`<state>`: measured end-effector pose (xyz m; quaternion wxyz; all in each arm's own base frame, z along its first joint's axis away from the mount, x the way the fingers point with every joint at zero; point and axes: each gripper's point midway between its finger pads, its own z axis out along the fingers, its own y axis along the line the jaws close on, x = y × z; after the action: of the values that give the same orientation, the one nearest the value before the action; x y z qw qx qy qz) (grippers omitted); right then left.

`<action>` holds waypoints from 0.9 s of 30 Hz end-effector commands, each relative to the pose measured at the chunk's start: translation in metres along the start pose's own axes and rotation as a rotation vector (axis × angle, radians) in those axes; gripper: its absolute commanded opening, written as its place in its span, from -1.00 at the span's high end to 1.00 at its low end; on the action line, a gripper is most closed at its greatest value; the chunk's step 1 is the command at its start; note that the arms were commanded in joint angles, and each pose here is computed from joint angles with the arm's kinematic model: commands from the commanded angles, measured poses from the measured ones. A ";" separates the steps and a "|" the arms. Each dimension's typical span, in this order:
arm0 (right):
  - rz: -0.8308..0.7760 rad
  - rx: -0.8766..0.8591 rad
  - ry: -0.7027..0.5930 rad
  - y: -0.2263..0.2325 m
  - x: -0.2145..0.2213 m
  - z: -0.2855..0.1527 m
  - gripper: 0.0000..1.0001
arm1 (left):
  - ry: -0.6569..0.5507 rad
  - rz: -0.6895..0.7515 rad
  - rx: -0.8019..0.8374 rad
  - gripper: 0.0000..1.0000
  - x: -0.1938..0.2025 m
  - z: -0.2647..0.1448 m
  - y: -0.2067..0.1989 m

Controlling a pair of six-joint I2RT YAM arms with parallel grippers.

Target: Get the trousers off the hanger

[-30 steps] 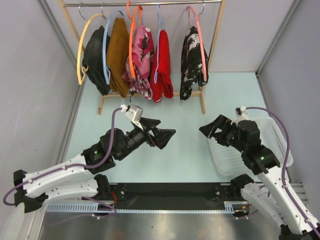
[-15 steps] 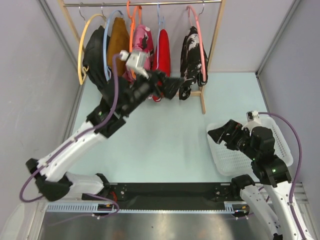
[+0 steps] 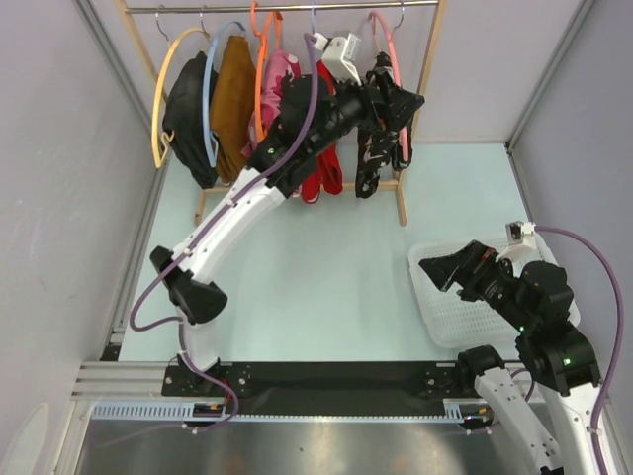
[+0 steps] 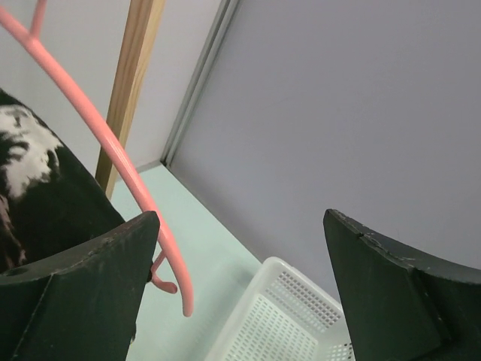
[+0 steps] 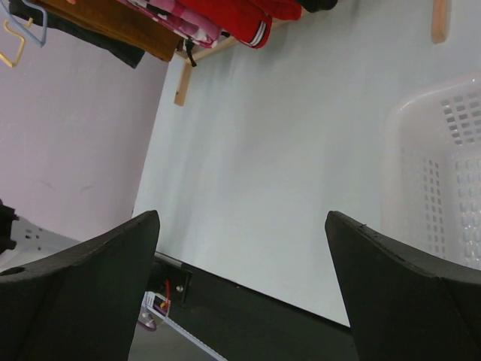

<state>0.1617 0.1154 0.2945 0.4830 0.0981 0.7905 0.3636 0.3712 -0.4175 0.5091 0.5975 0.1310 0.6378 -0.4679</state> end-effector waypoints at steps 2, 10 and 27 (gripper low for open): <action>-0.018 -0.037 -0.047 0.017 -0.013 -0.020 -0.99 | -0.052 -0.103 -0.034 -0.95 -0.004 0.019 0.010; -0.016 -0.030 -0.069 0.018 -0.015 -0.033 -0.99 | -0.094 -0.145 -0.085 -0.73 0.005 0.041 0.043; -0.006 -0.046 -0.093 0.027 -0.021 -0.043 -1.00 | -0.116 -0.273 0.075 -0.06 0.000 0.066 0.060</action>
<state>0.1372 0.1059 0.3233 0.5073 0.1010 0.7720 0.3694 0.4686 -0.4329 0.4541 0.5554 0.0247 0.6444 -0.5250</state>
